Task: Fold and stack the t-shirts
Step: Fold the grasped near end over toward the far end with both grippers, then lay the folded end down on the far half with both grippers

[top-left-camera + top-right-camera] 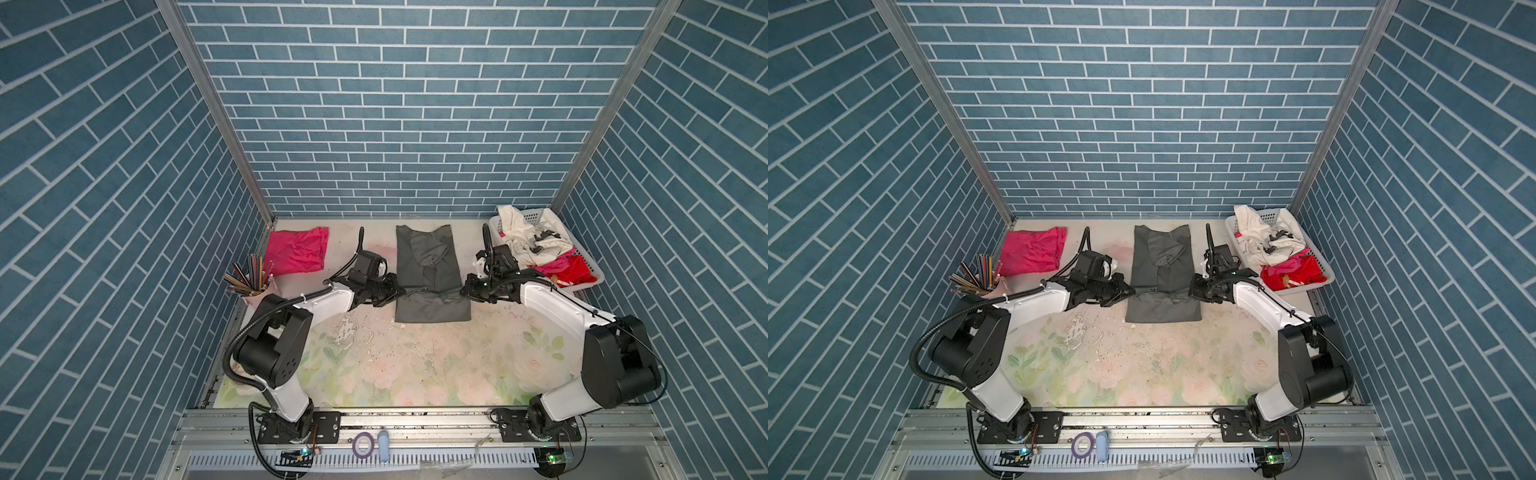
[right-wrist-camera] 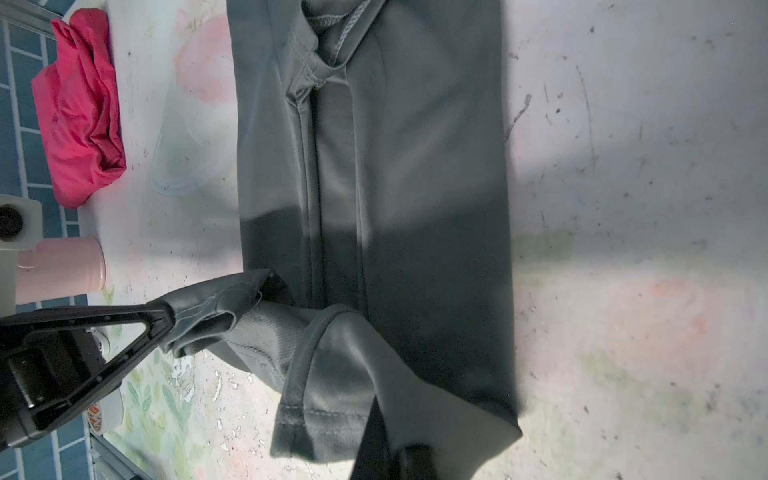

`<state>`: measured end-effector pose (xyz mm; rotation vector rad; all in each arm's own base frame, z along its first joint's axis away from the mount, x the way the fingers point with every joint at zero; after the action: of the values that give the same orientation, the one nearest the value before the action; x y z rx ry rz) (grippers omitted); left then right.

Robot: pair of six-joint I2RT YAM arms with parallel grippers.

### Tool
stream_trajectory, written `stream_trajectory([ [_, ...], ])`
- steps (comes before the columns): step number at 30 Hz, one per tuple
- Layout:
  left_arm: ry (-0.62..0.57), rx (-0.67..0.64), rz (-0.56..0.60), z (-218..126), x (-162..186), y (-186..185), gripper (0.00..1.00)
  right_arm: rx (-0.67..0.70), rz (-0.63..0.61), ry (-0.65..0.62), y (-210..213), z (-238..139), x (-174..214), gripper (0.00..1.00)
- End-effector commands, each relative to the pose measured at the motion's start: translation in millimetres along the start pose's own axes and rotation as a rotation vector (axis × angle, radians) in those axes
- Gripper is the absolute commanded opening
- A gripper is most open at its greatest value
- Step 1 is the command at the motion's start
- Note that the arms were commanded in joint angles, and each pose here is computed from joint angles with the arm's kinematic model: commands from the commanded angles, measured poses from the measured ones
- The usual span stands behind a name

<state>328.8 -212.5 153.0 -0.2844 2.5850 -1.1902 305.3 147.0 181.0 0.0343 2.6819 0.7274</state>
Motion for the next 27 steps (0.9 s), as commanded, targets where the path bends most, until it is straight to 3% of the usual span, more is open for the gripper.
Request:
stream_trajectory([
  [1,-0.019,0.027,0.029,2,-18,-8,0.0,-0.038,-0.053,-0.014,6,2,-19,0.0],
  [9,-0.044,0.018,0.017,12,-49,-5,0.0,-0.059,-0.048,0.006,2,23,-47,0.0],
  [27,-0.05,0.015,-0.016,39,-82,9,0.0,-0.093,-0.032,0.036,-15,61,-83,0.0],
])
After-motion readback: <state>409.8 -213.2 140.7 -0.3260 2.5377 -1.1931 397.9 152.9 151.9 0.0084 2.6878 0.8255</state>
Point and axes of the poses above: each gripper's point midway between its finger pads, its own z axis out along the fingers, its own y axis along the line the jaws close on, x = y × z, the point moved 9 cm from there along -z, back along the fingers
